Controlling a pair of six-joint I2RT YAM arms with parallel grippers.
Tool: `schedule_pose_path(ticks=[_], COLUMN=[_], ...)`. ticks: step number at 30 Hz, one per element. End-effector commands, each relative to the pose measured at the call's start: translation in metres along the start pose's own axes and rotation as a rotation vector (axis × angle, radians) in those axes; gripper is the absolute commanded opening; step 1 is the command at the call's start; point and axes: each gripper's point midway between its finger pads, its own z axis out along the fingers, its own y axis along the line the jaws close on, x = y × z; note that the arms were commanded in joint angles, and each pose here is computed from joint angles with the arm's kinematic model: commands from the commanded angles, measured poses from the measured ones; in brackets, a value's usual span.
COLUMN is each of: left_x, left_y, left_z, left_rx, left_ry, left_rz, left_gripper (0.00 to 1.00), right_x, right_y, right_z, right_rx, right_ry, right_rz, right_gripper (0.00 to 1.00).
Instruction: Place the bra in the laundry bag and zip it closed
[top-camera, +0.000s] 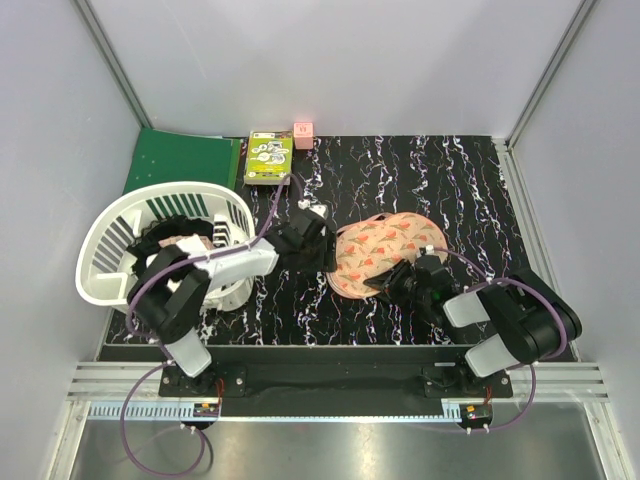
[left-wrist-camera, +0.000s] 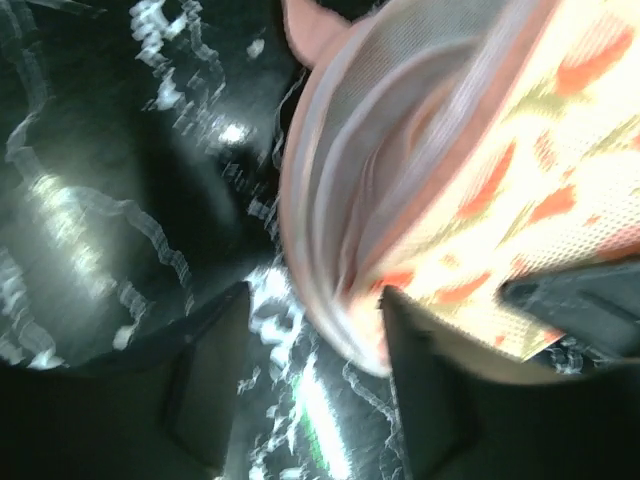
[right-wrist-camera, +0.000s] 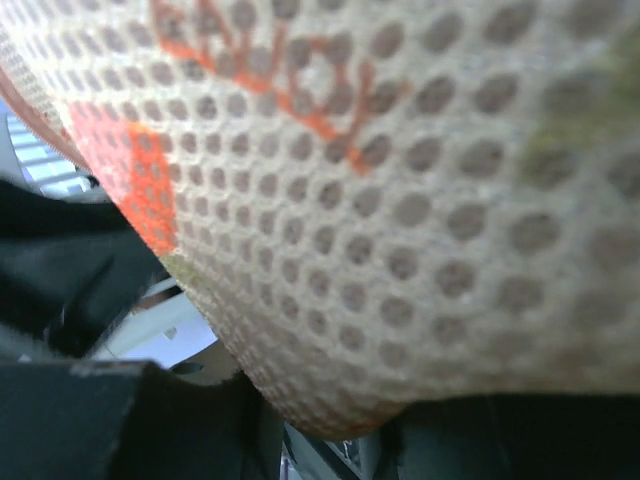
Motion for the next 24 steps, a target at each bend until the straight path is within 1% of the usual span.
schedule_pose_path(ticks=[1,2,3,5,6,7,9,10,11,15,17,18,20,24], left_x=[-0.008,-0.005,0.006,0.020,0.030,0.041,0.055,0.066,0.069,0.074,0.069,0.072,0.064,0.061], left_y=[0.005,0.006,0.001,-0.001,-0.014,-0.019,-0.051,-0.053,-0.069,-0.082,-0.092,-0.091,-0.094,-0.095], left_z=[-0.052,-0.058,-0.062,-0.074,-0.077,-0.078,-0.077,-0.072,-0.070,-0.055,-0.053,-0.047,-0.044,-0.031], left_rx=[-0.179,-0.190,-0.177,-0.160,-0.116,-0.082,0.062,0.092,0.155,0.140,0.116,0.093,0.063,0.066], left_ry=[-0.175,-0.203,-0.205,-0.228,-0.225,-0.218,-0.216,-0.198,-0.211,-0.257,-0.296,-0.296,-0.352,-0.405], left_rz=[0.153,0.130,0.140,0.132,0.158,0.177,0.218,0.228,0.227,0.277,0.288,0.293,0.273,0.233], left_gripper=[0.69,0.71,0.72,0.68,0.54,0.49,0.42,0.41,0.40,0.41,0.43,0.45,0.48,0.49], right_x=[-0.014,-0.015,-0.013,-0.013,-0.013,-0.013,-0.013,-0.012,-0.012,-0.013,-0.013,-0.013,-0.014,-0.019], right_y=[0.013,0.013,0.011,0.012,0.013,0.011,0.011,0.012,0.011,0.016,0.019,0.024,0.021,0.030], right_z=[0.002,0.002,0.003,0.003,0.003,0.003,0.002,0.002,0.002,0.001,-0.002,-0.005,-0.007,-0.015], right_rx=[-0.011,-0.002,0.014,0.018,0.017,0.020,0.021,0.021,0.025,0.032,0.036,0.024,0.048,0.057], right_ry=[-0.078,-0.083,-0.075,-0.077,-0.077,-0.078,-0.084,-0.086,-0.089,-0.092,-0.095,-0.097,-0.104,-0.133], right_rz=[0.067,0.064,0.059,0.065,0.077,0.087,0.120,0.131,0.154,0.230,0.280,0.290,0.338,0.364], right_gripper=[0.34,0.34,0.34,0.34,0.34,0.34,0.34,0.34,0.34,0.34,0.33,0.33,0.33,0.33])
